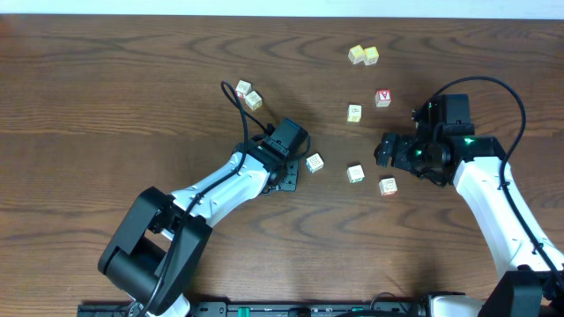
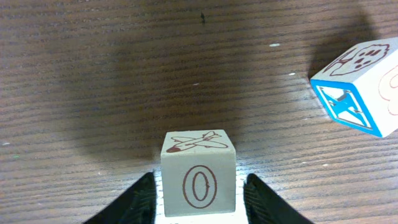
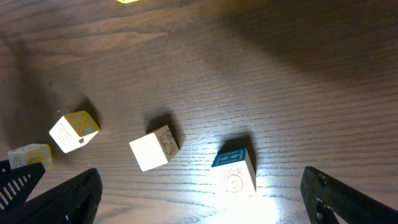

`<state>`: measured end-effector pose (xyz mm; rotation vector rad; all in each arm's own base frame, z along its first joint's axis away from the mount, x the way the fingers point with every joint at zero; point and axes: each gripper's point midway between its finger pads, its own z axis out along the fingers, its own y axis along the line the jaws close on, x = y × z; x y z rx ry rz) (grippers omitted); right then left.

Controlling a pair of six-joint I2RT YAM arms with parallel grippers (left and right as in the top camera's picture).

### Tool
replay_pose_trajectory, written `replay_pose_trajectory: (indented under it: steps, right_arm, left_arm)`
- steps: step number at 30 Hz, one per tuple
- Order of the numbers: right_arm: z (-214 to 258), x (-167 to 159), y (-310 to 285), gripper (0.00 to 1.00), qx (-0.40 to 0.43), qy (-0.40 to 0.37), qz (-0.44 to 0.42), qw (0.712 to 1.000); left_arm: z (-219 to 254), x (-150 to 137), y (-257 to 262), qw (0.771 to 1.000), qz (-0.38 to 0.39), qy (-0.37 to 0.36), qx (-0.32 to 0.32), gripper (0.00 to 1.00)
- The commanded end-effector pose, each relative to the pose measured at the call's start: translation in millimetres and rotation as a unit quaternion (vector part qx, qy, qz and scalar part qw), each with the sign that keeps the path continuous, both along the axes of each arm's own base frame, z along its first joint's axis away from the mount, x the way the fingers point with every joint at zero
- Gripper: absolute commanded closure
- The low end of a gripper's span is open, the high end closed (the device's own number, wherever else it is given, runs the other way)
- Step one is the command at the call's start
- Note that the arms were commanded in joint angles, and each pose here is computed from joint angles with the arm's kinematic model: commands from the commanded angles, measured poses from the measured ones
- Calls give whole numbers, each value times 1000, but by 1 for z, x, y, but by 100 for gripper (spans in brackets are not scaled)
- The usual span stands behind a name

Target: Lift 4 blocks

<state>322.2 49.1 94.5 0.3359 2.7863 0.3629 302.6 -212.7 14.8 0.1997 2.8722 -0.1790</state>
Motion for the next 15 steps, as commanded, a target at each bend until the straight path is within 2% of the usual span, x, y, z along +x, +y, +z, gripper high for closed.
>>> replay_pose_trajectory:
  steps: [1, 5, 9, 10, 12, 15]
  right_arm:
    - [3, -1, 10, 1, 7, -6, 26, 1000]
    - [14, 4, 21, 1, 15, -19, 47, 999]
    - [46, 13, 46, 1, 11, -48, 87, 995]
    - [53, 15, 51, 1, 7, -54, 94, 994]
    - [70, 18, 69, 1, -7, -69, 124, 990]
    - [81, 14, 104, 3, -15, -56, 188, 980]
  left_arm:
    - [6, 0, -2, 1000, -9, -2, -4, 50]
    - [47, 16, -2, 999, 3, -30, -23, 50]
    - [115, 35, 10, 994, 30, -88, -60, 45]
    - [128, 37, 16, 992, 37, -100, -67, 43]
    - [152, 39, 32, 988, 56, -123, -78, 31]
    - [175, 34, 69, 982, 105, -133, -82, 28]
